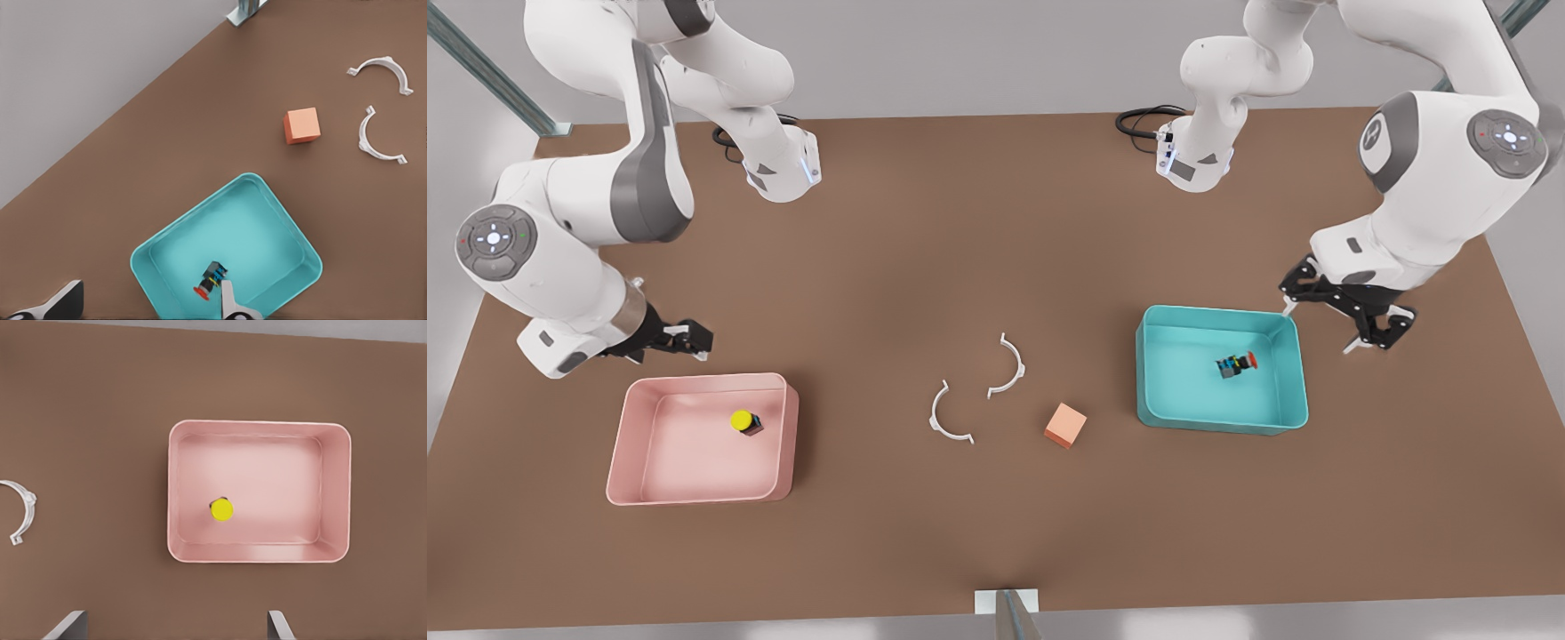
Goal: Place the red button in the blue storage box with the left arm, and place the yellow button in the pink storage box with the right arm
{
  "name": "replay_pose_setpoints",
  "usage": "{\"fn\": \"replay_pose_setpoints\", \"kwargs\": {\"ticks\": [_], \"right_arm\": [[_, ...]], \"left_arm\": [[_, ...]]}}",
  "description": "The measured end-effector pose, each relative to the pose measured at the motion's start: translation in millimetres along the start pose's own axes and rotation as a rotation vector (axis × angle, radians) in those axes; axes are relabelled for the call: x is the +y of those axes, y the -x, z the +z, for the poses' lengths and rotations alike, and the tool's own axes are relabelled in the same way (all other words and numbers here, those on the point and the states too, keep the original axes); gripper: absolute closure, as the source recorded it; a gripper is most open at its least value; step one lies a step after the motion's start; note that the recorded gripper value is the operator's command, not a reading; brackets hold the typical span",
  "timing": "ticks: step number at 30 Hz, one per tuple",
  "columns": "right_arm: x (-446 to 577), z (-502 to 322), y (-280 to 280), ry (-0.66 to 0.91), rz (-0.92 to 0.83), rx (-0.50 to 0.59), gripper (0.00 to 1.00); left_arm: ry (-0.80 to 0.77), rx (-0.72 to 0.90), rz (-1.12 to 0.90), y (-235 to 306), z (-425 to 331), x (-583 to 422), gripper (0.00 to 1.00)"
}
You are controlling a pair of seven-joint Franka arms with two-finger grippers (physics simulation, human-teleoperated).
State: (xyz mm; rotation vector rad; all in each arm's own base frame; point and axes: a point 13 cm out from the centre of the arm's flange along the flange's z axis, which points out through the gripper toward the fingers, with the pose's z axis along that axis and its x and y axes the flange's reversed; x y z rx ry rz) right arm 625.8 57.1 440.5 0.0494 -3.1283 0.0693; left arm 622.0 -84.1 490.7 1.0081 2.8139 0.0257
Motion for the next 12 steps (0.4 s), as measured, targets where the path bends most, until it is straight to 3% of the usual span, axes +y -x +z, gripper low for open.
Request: {"fn": "replay_pose_setpoints", "kwargs": {"ticks": [12], "right_arm": [[1.1, 1.6, 11.4, 0.002, -0.002, -0.029, 0.00]], "left_arm": [[-0.026, 0.070, -0.397, 3.6, 0.0, -10.7, 0.00]]}}
